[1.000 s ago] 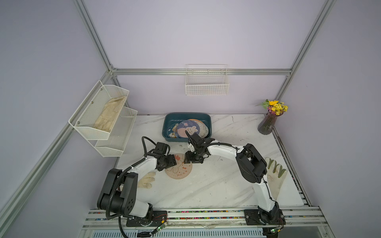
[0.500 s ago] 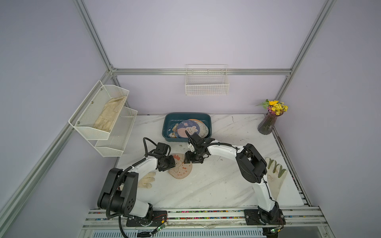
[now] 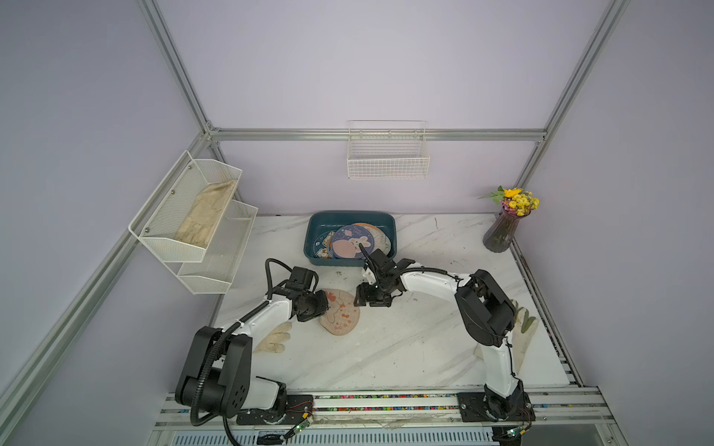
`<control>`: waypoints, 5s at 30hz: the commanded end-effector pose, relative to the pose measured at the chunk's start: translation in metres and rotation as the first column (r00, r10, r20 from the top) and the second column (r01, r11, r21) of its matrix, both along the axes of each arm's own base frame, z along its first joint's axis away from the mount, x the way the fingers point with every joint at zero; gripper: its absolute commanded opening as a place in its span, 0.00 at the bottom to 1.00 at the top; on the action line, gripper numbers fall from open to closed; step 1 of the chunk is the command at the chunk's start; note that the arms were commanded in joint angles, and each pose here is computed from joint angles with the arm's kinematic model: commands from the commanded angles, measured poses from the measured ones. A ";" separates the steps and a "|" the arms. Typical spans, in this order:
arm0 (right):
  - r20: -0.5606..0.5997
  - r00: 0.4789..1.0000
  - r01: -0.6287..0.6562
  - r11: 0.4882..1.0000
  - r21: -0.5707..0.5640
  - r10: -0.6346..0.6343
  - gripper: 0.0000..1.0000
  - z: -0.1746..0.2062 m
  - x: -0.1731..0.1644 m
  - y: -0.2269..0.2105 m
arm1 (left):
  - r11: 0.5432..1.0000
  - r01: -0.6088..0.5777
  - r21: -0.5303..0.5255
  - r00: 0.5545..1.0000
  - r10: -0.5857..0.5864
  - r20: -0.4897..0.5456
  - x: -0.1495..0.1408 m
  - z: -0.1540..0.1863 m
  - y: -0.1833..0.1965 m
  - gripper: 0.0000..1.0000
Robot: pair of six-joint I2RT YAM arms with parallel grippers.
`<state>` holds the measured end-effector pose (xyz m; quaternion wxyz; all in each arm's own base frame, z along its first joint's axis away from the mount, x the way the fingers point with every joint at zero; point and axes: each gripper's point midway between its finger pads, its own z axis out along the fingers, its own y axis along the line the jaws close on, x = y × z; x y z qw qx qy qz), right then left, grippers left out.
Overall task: Put the coasters into the storage box
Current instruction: Pick up the coaster from the center of the board, then place the coaster in the storage box, then reset both arms
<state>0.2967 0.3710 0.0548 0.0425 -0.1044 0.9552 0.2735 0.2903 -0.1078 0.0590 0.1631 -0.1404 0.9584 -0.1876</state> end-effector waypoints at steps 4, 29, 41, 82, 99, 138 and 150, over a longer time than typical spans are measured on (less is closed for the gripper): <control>0.017 0.998 0.055 0.997 0.046 -0.056 0.66 0.030 0.001 -0.032 | 0.995 0.052 -0.087 0.982 -0.035 0.184 0.039 0.089 -0.023 0.00; 0.029 0.978 0.203 0.977 0.057 -0.205 0.67 0.046 0.004 -0.111 | 0.930 0.294 -0.219 0.873 -0.168 0.459 0.203 0.228 -0.120 0.00; 0.033 0.969 0.245 0.968 0.048 -0.247 0.67 0.046 0.009 -0.121 | 0.950 0.296 -0.098 0.872 -0.227 0.434 0.261 0.161 -0.127 0.00; 0.141 0.954 0.260 0.964 0.049 -0.264 0.72 0.070 0.042 -0.139 | 0.962 0.058 0.269 0.932 -0.149 0.331 0.191 0.128 -0.014 0.98; 0.487 0.835 0.349 0.931 -0.108 -0.257 0.98 0.093 0.122 -0.238 | 0.912 -0.145 0.385 0.892 -0.048 0.450 0.089 0.114 0.058 1.00; 0.918 0.328 0.599 0.801 -0.021 -0.222 0.98 0.020 0.132 -0.354 | 0.791 -0.436 0.429 0.659 -0.045 0.751 0.108 0.080 0.163 1.00; 0.923 0.313 0.607 0.795 -0.012 -0.225 0.97 0.019 0.131 -0.356 | 0.809 -0.403 0.429 0.668 -0.061 0.742 0.114 0.060 0.161 1.00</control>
